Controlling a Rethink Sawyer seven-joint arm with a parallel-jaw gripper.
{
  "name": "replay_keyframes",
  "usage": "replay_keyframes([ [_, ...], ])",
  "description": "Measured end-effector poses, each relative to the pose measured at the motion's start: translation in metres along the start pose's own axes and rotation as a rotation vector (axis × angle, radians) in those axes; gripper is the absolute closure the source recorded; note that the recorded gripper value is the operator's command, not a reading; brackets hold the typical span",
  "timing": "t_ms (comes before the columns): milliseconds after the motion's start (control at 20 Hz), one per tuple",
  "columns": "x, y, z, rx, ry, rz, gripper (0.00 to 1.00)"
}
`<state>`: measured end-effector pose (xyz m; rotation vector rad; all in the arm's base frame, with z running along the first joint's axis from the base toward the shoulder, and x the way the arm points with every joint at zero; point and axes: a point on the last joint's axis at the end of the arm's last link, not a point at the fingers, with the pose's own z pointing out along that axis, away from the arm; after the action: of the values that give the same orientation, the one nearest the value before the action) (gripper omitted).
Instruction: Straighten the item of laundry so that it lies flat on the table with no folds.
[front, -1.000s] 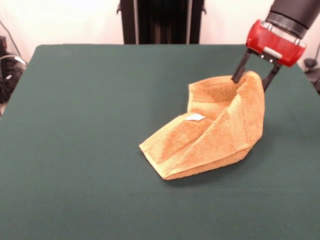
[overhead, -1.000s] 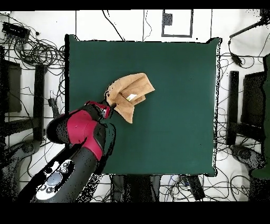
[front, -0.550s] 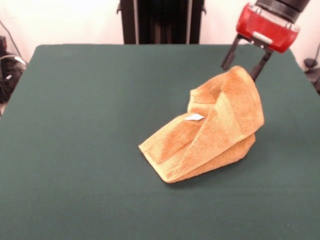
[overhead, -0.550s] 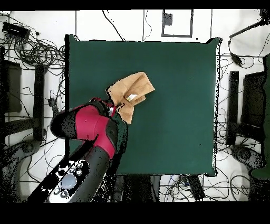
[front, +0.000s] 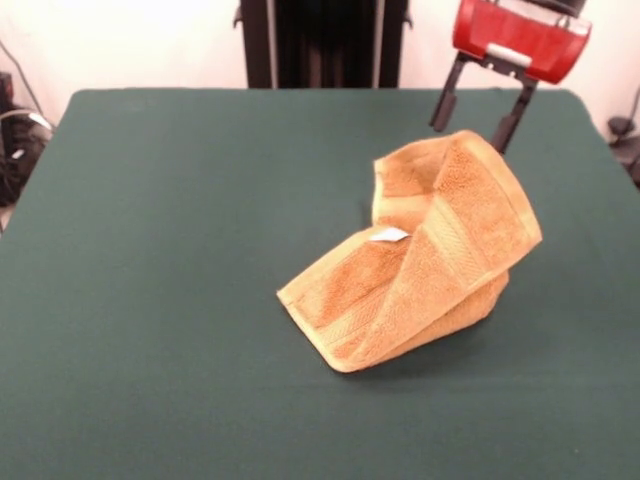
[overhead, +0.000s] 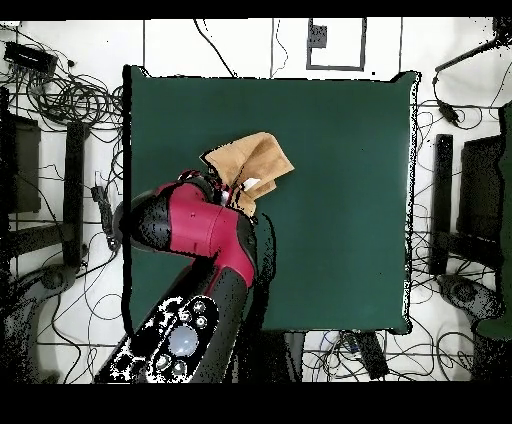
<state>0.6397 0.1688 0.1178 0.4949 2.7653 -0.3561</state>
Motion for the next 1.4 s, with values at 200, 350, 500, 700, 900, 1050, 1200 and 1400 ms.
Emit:
replay_keyframes([
  [200,0.002,0.009,-0.005,-0.028,0.001,-0.024,0.0],
  [350,0.007,0.017,-0.007,-0.041,0.003,-0.049,0.0],
  [500,0.01,0.023,-0.009,-0.054,0.003,-0.065,0.0],
  [700,0.017,0.037,-0.01,-0.084,0.013,-0.091,0.0],
  [900,0.017,0.045,-0.012,-0.113,0.022,-0.09,0.0],
  [1050,0.014,0.046,-0.008,-0.131,0.035,-0.075,0.0],
  [1200,0.01,0.043,-0.003,-0.141,0.048,-0.061,0.0],
  [1400,0.004,0.034,0.01,-0.151,0.072,-0.053,0.0],
])
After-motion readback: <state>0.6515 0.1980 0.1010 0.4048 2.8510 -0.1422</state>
